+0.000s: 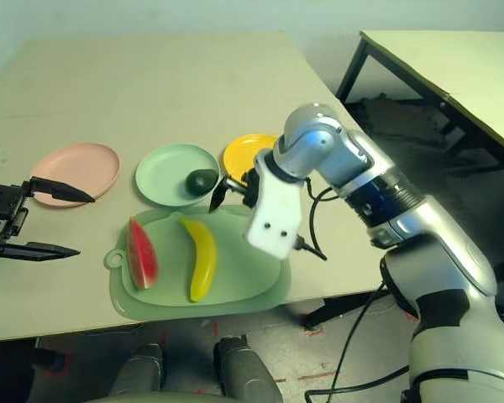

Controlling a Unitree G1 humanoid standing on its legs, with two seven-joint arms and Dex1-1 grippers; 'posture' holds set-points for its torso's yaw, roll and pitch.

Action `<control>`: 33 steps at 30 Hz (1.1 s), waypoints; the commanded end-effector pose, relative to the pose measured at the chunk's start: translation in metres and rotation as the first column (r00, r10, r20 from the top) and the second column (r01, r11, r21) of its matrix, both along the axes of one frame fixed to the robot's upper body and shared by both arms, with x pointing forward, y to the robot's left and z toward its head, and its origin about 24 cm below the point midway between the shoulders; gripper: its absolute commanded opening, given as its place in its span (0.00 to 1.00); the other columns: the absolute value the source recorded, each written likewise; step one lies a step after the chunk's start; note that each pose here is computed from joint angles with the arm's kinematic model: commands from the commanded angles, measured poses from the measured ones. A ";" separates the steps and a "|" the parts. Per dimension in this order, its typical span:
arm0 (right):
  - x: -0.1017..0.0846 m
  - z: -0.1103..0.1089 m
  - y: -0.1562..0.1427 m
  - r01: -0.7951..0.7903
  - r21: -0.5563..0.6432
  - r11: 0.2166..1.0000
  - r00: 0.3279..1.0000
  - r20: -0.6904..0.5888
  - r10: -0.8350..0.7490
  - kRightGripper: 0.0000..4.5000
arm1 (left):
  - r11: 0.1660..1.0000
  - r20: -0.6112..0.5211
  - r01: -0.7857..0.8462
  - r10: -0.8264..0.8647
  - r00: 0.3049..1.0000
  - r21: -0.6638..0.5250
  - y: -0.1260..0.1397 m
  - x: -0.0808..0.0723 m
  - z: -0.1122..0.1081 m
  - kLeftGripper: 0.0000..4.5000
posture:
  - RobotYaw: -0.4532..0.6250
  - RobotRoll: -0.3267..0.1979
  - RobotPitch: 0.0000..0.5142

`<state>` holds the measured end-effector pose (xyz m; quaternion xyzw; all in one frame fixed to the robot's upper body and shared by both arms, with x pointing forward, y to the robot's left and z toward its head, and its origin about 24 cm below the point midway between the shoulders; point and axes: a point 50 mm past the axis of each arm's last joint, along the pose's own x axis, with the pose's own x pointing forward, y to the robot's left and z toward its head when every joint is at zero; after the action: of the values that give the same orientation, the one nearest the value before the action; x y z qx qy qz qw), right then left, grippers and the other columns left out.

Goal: Place the fruits into color-matched plates.

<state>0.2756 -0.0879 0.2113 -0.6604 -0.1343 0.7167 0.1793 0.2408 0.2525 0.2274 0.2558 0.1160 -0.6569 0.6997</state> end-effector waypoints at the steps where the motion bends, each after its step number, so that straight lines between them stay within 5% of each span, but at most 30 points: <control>1: 0.001 -0.008 0.012 -0.011 -0.012 1.000 1.000 -0.007 0.010 0.99 | 0.999 -0.004 -0.007 0.007 1.000 0.034 0.002 -0.001 0.000 1.00 | 0.38 0.62 0.20; 29: 0.015 -0.062 0.036 0.000 -0.181 0.984 1.000 -0.005 -0.001 0.99 | 1.000 0.018 -0.012 0.012 1.000 0.019 -0.002 0.001 0.003 1.00 | 0.41 0.62 0.27; 33: 0.018 -0.063 0.023 0.043 -0.241 0.970 0.999 -0.001 -0.045 0.70 | 1.000 0.027 -0.014 0.013 1.000 0.014 -0.002 0.002 0.005 1.00 | 0.40 0.62 0.27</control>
<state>0.2936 -0.0582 0.1532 -0.6769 -0.0553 0.7233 0.1249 0.2423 0.2524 0.2328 0.2670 0.1113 -0.6461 0.7063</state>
